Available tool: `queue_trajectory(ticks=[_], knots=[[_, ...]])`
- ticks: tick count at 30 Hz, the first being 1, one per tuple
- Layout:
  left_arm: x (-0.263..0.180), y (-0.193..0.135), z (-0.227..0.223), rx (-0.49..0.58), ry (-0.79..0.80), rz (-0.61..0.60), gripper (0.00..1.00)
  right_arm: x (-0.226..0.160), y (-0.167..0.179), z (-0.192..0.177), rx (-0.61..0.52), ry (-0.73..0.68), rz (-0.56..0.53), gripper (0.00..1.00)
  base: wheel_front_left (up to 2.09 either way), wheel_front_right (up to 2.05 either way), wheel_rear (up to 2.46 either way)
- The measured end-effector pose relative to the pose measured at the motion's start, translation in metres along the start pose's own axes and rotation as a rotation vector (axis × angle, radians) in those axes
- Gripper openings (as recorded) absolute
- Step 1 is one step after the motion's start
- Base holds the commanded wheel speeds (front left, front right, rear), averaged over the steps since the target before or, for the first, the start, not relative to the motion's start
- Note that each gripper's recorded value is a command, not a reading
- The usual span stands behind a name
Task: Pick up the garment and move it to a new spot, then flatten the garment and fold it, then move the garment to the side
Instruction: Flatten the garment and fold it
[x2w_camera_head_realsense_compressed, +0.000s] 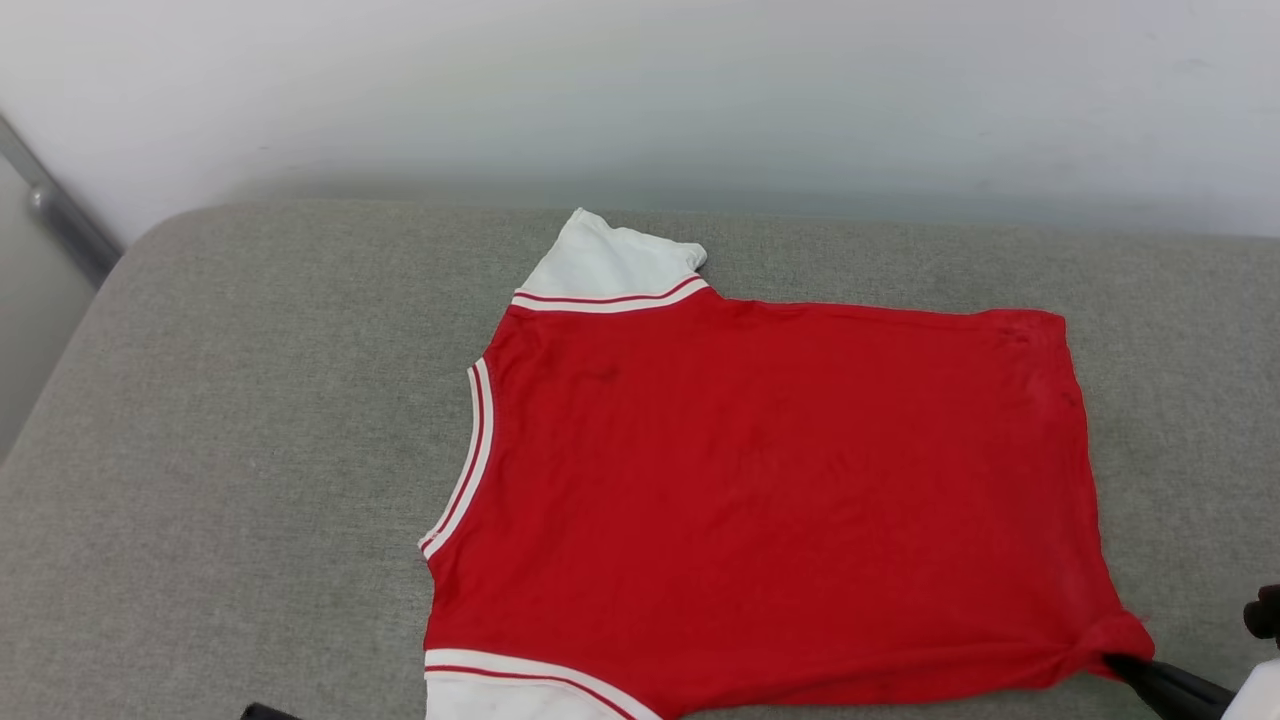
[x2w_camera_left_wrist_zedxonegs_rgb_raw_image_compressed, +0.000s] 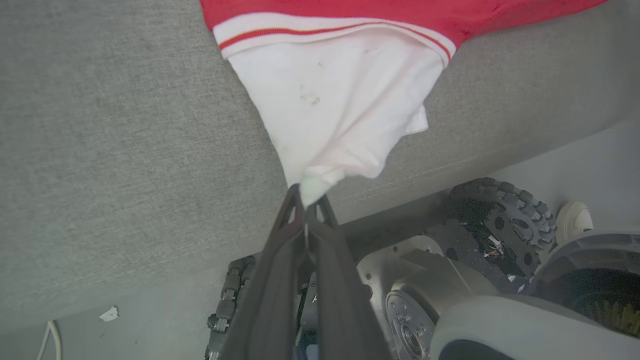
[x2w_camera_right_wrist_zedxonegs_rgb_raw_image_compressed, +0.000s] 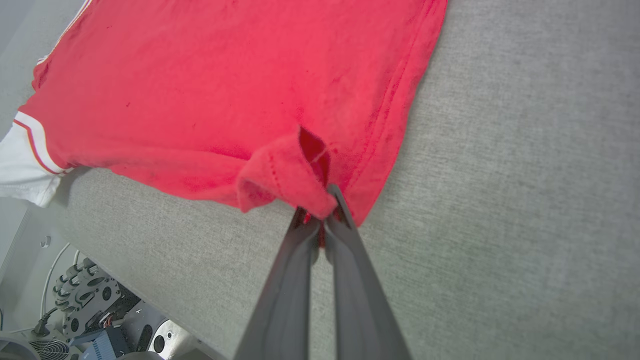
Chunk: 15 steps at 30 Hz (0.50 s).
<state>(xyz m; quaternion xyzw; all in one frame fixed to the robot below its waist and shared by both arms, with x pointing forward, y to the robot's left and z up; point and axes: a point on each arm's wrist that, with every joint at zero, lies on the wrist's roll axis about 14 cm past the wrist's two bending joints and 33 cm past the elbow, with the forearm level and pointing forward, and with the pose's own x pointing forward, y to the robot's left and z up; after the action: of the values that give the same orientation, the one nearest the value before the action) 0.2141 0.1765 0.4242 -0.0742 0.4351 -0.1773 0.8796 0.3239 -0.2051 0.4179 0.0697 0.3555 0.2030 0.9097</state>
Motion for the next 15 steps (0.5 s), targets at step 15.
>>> queue_trajectory(ticks=[15], knots=[[0.016,0.027,0.144,0.145,-0.356,0.034,0.00,0.018,0.000,0.045,0.020,-0.052,0.019,0.00,0.00,0.00,0.00]])
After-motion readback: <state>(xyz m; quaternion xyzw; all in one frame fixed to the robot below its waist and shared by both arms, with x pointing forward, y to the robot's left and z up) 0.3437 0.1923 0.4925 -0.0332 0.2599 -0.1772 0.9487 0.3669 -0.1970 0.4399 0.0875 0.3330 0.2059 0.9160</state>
